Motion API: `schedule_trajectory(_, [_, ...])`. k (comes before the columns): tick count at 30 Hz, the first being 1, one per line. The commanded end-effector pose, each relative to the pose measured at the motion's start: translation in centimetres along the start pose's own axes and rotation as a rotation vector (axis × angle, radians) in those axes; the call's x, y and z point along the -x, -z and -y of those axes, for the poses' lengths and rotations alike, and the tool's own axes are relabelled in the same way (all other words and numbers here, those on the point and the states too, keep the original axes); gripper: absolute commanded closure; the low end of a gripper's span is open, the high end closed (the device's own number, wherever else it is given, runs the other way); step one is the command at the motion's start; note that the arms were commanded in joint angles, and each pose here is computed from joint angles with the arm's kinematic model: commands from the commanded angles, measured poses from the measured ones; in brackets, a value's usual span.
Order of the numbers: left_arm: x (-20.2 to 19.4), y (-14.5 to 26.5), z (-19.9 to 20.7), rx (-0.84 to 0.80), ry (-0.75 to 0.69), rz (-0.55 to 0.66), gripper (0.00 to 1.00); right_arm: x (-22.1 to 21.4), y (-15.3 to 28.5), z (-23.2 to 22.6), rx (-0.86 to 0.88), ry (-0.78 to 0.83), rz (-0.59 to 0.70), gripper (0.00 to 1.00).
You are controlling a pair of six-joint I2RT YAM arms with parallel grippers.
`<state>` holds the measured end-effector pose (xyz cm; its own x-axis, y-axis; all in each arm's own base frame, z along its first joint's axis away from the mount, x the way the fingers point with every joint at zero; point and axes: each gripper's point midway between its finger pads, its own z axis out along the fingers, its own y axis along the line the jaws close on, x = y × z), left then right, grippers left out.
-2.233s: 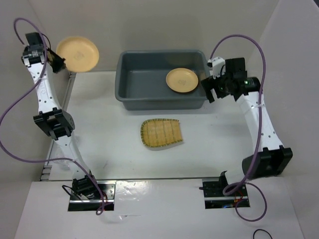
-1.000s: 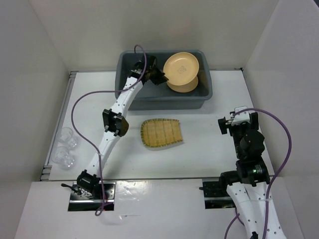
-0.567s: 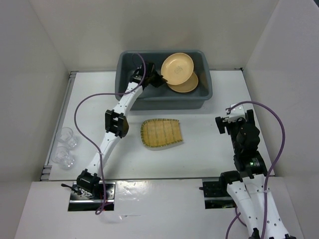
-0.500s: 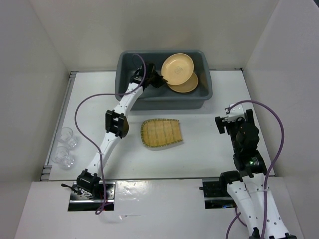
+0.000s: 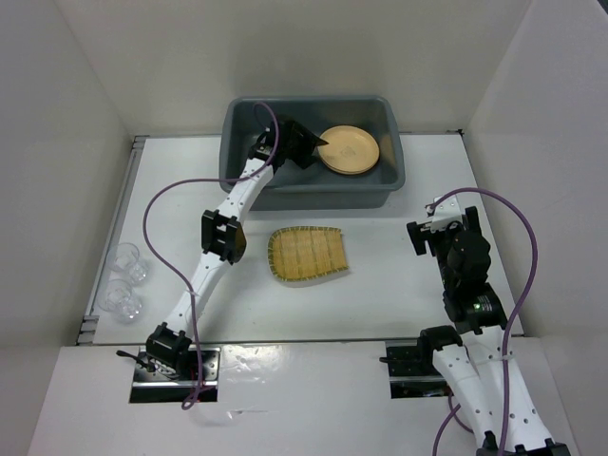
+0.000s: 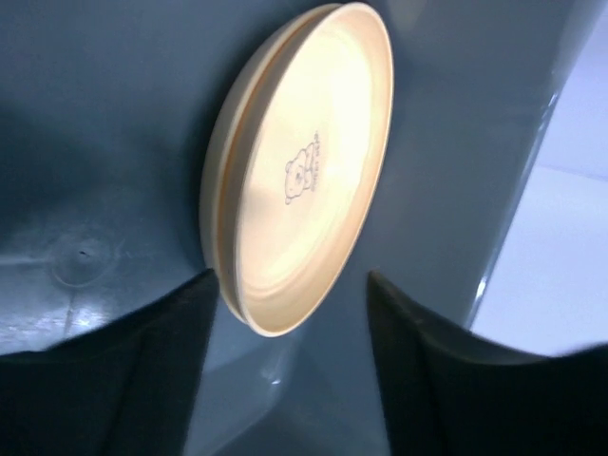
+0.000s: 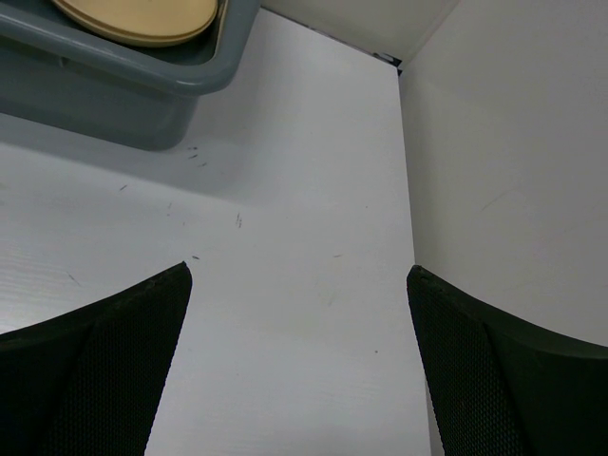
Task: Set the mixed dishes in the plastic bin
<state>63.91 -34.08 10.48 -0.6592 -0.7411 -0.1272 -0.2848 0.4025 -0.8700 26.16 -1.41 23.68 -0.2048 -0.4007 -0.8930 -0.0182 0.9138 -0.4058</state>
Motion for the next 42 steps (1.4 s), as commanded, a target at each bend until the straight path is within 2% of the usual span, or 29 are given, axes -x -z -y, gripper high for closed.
schedule_trajectory(1, [-0.3,0.2,1.1,-0.039,-0.015,-0.003,0.27,0.9,-0.1,0.1,-0.005,-0.007,0.032,0.02])
schedule_trajectory(4, [0.0,0.1,0.2,-0.005,-0.048,0.016,0.13,0.9,-0.1,0.1,-0.005,-0.007,0.032,0.02])
schedule_trajectory(8, [0.8,0.6,-0.9,0.041,-0.095,0.032,0.12,1.1,0.1,0.0,0.0,-0.009,0.043,0.02])
schedule_trajectory(16, [1.5,0.5,-2.6,0.106,-0.181,0.067,0.31,1.0,0.1,-0.4,0.02,-0.007,0.042,0.02])
schedule_trajectory(26, [2.1,0.2,-2.0,0.074,-0.242,0.092,0.29,0.4,-0.4,-0.9,0.042,0.0,0.012,0.02])
schedule_trajectory(29, [1.9,0.3,-3.1,0.117,-0.26,0.082,0.31,0.3,-0.5,-1.2,0.054,0.002,0.007,0.02])
schedule_trajectory(30, [2.0,0.4,-3.7,0.14,-0.267,0.082,0.35,0.3,-0.5,-1.2,0.054,0.002,0.007,0.02])
schedule_trajectory(33, [1.8,1.1,-5.5,0.214,-0.302,0.071,0.58,0.3,-0.5,-1.2,0.054,0.002,0.007,0.02])
schedule_trajectory(35, [1.8,1.6,-6.2,0.252,-0.33,0.064,0.58,0.3,-0.5,-1.2,0.054,0.002,0.007,0.02])
schedule_trajectory(39, [2.7,3.4,-4.3,0.242,-0.389,0.072,0.53,0.8,-0.4,-1.2,0.064,0.0,0.02,0.02])
schedule_trajectory(41, [2.8,4.7,-3.3,0.243,-0.428,0.068,0.53,1.6,-0.4,-1.3,0.079,0.009,0.039,0.02])
schedule_trajectory(42, [2.8,5.1,-3.2,0.25,-0.44,0.063,0.56,3.0,-0.7,-1.1,0.076,0.011,0.08,0.05])
